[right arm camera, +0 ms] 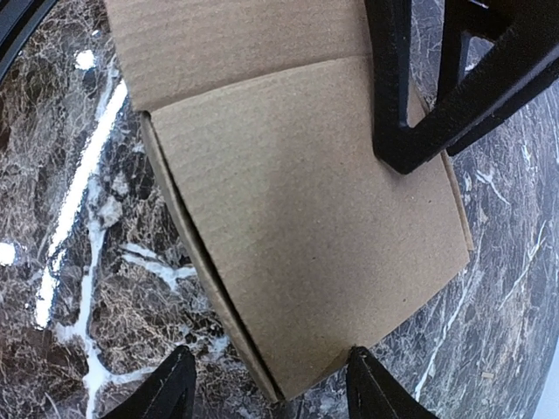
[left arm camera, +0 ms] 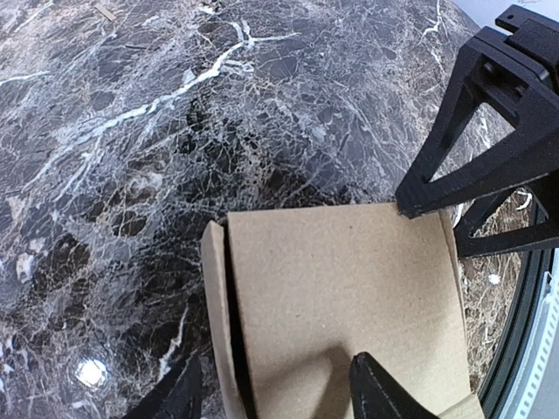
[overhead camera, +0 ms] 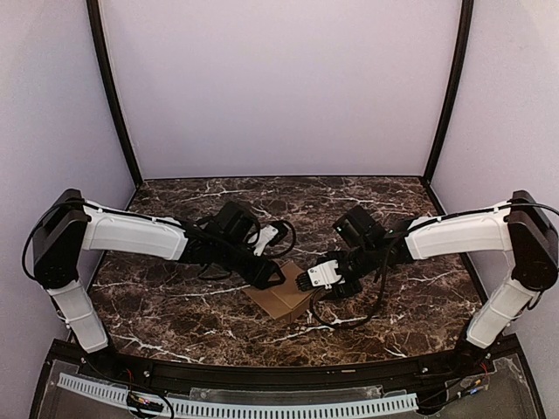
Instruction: Fold the paper box
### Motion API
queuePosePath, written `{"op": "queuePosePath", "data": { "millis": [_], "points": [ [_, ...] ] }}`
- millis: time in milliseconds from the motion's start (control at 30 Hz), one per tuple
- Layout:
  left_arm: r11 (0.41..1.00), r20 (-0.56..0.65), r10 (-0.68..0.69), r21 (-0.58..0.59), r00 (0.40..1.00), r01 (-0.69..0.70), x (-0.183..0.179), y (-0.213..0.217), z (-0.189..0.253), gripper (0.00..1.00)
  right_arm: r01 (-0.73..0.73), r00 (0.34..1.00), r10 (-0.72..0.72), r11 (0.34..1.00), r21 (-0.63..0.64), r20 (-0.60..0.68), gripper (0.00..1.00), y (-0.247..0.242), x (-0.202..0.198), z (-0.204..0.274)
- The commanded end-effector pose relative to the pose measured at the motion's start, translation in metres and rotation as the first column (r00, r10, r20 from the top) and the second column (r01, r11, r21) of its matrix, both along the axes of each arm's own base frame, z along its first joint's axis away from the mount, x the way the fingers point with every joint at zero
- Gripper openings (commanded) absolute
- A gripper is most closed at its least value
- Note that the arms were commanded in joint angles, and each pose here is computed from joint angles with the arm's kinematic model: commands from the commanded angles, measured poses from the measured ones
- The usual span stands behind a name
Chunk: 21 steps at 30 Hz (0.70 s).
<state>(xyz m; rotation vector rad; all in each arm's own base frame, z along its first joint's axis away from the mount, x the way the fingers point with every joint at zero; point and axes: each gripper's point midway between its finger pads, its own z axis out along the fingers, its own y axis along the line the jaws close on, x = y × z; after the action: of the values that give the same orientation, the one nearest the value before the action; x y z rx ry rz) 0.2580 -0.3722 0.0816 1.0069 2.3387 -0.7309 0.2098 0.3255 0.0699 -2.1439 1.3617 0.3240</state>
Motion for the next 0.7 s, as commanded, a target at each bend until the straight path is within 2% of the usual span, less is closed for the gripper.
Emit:
{"op": "queuePosePath", "data": {
  "millis": [0,400,667],
  "points": [
    [0.999,-0.03,-0.007,0.032,1.0,0.008,0.0,0.002,-0.009,0.58,-0.025,0.999,0.025,1.0,0.015,0.031,0.58,0.005,-0.005,0.01],
    [0.999,-0.034,-0.012,0.035,0.999,0.013,0.0,0.001,-0.009,0.57,-0.028,0.999,0.029,0.999,-0.035,0.022,0.58,0.002,-0.006,-0.01],
    [1.0,0.029,-0.01,0.014,1.0,0.009,0.006,0.003,0.014,0.64,-0.01,1.0,0.01,0.996,-0.085,-0.009,0.58,-0.009,-0.004,-0.032]
  ]
}}
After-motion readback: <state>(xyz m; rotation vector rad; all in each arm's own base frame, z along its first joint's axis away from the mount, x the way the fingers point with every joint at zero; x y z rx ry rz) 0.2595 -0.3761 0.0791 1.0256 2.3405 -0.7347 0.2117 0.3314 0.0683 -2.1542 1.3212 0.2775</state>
